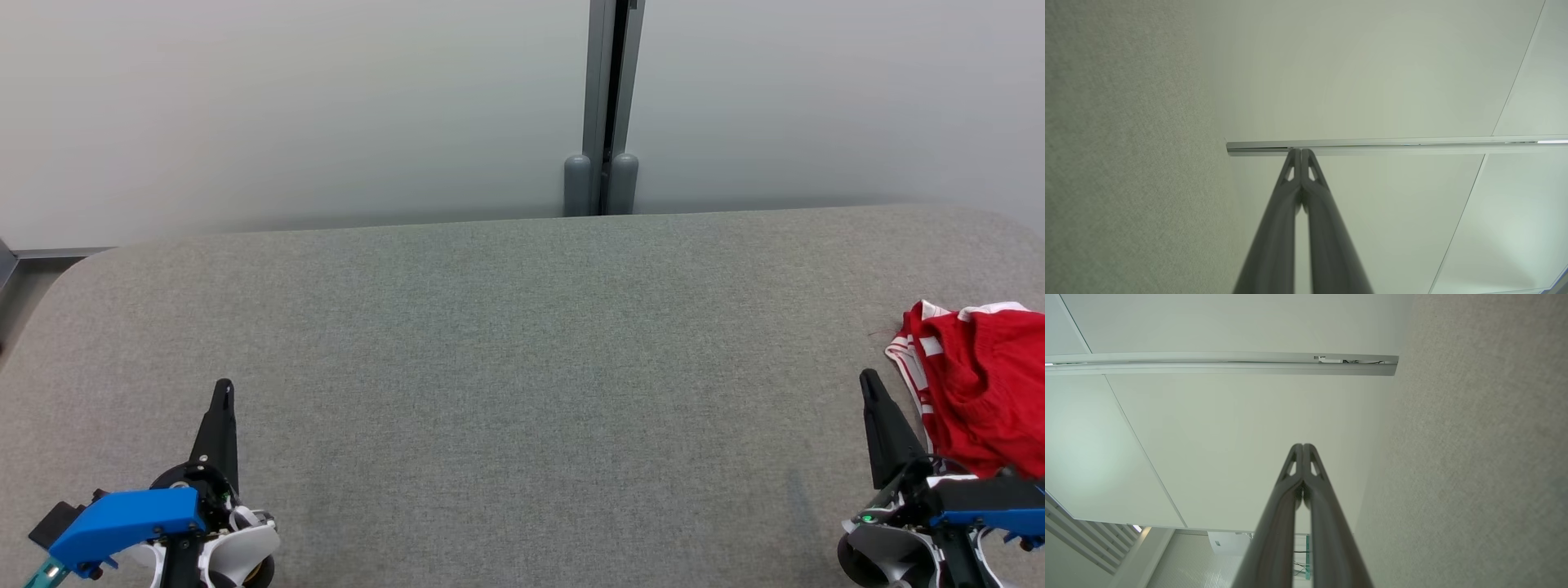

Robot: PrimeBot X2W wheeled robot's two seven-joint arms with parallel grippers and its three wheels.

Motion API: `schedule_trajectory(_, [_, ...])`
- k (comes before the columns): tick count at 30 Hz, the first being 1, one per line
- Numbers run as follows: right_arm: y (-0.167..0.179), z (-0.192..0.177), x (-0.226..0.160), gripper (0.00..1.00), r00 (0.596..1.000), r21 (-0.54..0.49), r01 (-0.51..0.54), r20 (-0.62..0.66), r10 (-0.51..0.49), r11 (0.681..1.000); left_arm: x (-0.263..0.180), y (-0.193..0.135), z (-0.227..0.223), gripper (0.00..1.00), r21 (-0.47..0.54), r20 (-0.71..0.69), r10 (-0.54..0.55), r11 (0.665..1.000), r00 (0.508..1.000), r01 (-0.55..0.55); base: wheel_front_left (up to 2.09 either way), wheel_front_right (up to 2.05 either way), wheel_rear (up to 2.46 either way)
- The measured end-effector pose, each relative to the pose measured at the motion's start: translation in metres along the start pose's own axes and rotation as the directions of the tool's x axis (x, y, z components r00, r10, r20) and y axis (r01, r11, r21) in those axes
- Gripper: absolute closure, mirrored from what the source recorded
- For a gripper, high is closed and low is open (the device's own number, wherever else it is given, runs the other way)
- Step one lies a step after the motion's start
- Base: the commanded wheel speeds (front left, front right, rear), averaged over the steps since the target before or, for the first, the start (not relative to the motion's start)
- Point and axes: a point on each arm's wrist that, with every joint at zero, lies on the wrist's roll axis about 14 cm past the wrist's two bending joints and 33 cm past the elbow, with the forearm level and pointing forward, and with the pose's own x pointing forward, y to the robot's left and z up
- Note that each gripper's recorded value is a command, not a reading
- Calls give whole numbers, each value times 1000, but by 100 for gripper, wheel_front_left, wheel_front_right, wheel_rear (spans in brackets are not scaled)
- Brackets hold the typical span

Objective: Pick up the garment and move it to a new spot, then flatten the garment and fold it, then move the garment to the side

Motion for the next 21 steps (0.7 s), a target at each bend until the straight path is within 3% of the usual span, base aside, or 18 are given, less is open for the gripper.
schedule_trajectory(21, [0,0,0,100,1000,0,0,0,0,1000,0,0,0,100,0,0,0,1000,1000,0,0,0,0])
